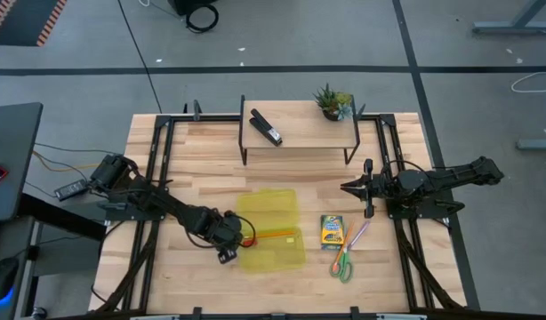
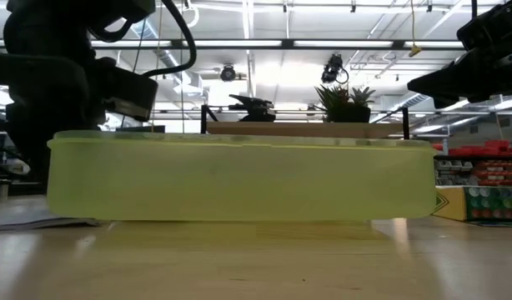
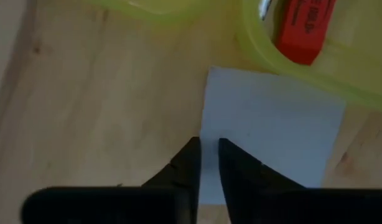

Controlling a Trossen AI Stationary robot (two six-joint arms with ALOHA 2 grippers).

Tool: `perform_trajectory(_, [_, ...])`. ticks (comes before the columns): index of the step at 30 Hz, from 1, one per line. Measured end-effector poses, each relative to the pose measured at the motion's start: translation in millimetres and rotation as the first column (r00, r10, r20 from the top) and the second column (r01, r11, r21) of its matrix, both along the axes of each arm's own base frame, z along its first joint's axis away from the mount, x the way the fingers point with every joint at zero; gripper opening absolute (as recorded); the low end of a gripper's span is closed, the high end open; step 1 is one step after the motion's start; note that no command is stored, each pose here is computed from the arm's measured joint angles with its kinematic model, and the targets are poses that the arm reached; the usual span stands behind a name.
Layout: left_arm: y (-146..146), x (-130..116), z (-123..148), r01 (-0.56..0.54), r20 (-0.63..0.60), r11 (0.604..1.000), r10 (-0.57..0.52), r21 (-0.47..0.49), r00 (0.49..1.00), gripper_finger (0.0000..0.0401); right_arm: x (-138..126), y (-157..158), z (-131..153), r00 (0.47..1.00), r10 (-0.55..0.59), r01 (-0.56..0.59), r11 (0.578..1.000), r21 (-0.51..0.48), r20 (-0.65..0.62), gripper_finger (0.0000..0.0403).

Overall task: Pack school essentials
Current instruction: Put the blue sticky note into the yellow supply box

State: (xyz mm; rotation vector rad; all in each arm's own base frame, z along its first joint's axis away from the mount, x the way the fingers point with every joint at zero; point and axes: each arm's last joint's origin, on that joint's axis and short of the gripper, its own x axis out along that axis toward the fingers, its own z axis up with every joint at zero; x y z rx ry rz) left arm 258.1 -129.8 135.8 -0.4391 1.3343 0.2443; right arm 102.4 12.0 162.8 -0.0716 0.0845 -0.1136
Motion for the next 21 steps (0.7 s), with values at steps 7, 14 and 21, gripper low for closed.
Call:
perform_trajectory(7, [-1.3, -0.1, 0.2, 0.006, -0.006, 1.000, -0.007, -0.023, 1.000, 0.0005, 0.0, 0.0, 0.0, 1.000, 0.000, 0.000, 1.000, 0.000, 0.000, 0.0042])
perform_trajectory(14, [-0.1, -2.0, 1.8, -0.010, -0.019, 1.000, 0.010, -0.015, 1.000, 0.0003, 0.0, 0.0, 0.0, 1.000, 0.000, 0.000, 1.000, 0.000, 0.000, 0.0042])
perform_trajectory(21, [2.5, -8.8, 14.6, -0.004, -0.018, 0.999, 0.003, -0.039, 1.000, 0.0002, 0.0, 0.0, 0.0, 1.000, 0.000, 0.000, 1.000, 0.000, 0.000, 0.0042])
